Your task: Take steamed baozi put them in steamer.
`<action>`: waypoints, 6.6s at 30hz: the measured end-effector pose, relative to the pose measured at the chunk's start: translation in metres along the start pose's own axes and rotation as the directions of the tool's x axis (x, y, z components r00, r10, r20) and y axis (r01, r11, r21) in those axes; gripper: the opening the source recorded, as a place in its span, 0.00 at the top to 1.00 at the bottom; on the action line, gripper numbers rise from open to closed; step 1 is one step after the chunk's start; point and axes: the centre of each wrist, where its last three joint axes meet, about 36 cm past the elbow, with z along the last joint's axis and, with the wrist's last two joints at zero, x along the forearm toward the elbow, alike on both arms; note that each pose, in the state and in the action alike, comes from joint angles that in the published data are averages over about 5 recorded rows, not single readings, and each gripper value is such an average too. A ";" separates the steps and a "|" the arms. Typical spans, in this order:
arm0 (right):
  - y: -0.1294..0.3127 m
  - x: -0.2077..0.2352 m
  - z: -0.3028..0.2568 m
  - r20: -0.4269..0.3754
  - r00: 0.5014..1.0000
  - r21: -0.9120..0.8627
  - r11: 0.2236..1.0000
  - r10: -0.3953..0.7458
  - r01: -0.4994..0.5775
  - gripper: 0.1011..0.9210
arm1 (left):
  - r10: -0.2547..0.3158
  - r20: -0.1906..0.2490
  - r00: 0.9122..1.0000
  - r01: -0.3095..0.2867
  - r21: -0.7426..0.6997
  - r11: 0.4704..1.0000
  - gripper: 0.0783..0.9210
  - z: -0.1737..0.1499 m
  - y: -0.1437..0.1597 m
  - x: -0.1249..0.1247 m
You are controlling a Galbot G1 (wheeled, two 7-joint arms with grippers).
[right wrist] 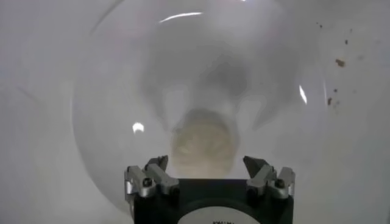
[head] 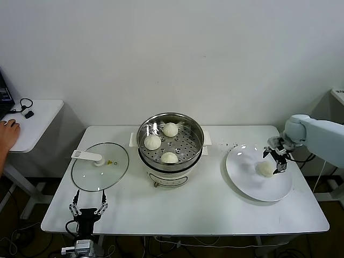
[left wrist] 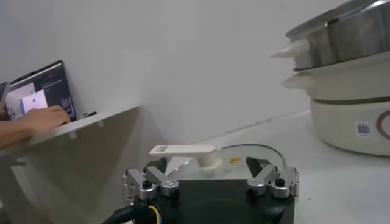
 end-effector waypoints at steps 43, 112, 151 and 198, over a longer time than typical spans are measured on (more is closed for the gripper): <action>0.000 -0.003 0.009 0.014 1.000 -0.044 0.999 0.023 -0.022 0.41 | 0.005 0.005 1.000 -0.005 -0.002 1.000 0.12 -0.001 -0.002 -0.003; -0.115 0.174 -0.297 0.213 0.971 0.040 0.991 0.112 -0.124 0.40 | 0.019 -0.003 1.000 -0.019 0.009 1.000 0.12 0.000 -0.006 -0.006; -0.116 0.153 -0.299 0.243 0.959 0.007 0.988 0.146 -0.153 0.12 | 0.017 0.004 1.000 -0.017 0.004 1.000 0.12 -0.002 -0.005 -0.005; 0.062 0.139 -0.170 0.399 0.365 -0.705 0.536 0.841 -0.464 0.12 | 0.013 0.015 1.000 -0.013 -0.020 1.000 0.12 -0.007 -0.002 -0.006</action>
